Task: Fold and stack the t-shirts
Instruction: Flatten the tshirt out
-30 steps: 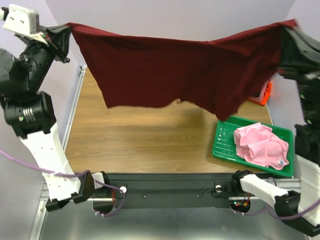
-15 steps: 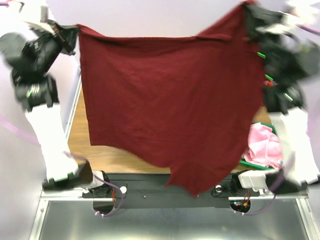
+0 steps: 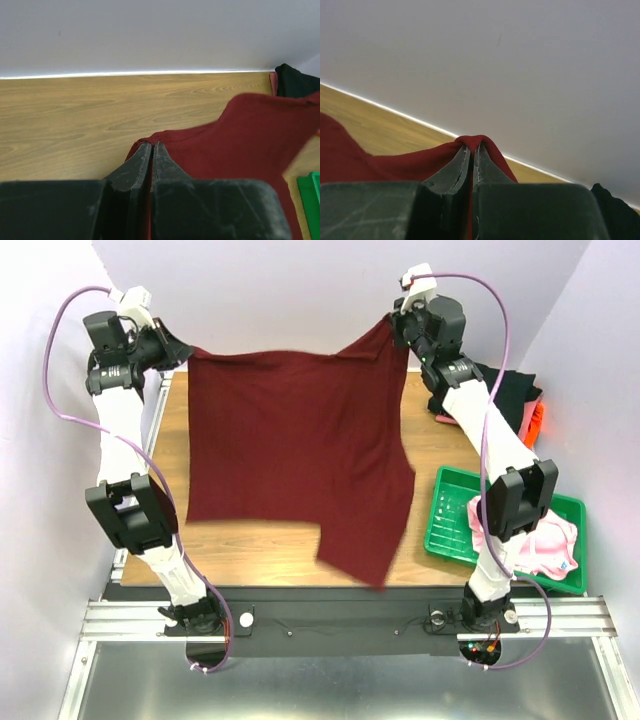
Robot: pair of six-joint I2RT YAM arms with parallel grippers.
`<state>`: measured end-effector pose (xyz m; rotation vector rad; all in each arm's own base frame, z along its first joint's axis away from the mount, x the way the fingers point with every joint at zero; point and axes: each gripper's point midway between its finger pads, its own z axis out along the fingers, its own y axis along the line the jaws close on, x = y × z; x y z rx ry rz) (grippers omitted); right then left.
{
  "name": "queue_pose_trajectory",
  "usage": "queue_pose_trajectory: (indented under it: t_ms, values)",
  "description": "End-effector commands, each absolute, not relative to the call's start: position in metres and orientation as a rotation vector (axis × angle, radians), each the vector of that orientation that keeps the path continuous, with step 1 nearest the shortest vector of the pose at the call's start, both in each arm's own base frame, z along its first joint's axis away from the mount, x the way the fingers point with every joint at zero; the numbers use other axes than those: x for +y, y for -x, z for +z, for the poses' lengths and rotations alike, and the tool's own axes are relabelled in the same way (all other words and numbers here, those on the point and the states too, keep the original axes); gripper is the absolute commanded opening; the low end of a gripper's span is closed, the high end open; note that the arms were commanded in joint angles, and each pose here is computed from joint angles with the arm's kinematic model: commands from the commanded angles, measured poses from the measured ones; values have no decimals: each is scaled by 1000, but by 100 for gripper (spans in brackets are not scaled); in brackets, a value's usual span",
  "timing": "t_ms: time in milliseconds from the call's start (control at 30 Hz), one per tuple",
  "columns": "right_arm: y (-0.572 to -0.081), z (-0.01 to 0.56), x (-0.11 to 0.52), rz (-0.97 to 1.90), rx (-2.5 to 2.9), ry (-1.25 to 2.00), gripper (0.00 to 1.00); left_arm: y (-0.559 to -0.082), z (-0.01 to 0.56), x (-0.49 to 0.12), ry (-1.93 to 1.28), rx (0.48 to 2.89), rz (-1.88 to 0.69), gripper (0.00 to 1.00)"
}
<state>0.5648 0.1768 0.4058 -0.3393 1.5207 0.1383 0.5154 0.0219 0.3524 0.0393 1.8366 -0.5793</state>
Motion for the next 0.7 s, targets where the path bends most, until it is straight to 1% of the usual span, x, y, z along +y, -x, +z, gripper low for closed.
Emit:
queue_pose_trajectory:
  t_ms: [0, 133, 233, 300, 367, 400, 500, 533, 667]
  values:
    - [-526, 538, 164, 172, 1211, 257, 0, -506, 427, 12, -186, 1656, -538, 0]
    - [-505, 552, 163, 183, 1181, 286, 0, -494, 449, 12, -199, 1621, -497, 0]
    - [-478, 569, 156, 185, 1150, 290, 0, -479, 469, 8, -217, 1583, -475, 0]
    - [-448, 588, 151, 201, 1110, 301, 0, -468, 484, 4, -228, 1556, -470, 0]
    - [-424, 602, 148, 218, 1075, 320, 0, -450, 505, -1, -247, 1509, -455, 0]
    - [-398, 619, 142, 227, 1036, 320, 0, -436, 522, -4, -254, 1472, -442, 0]
    - [-358, 643, 137, 245, 969, 348, 0, -411, 550, -9, -276, 1404, -415, 0]
    - [-336, 656, 130, 241, 935, 351, 0, -395, 567, -10, -278, 1364, -384, 0]
    - [-284, 680, 117, 238, 864, 362, 0, -363, 599, -3, -272, 1300, -303, 0]
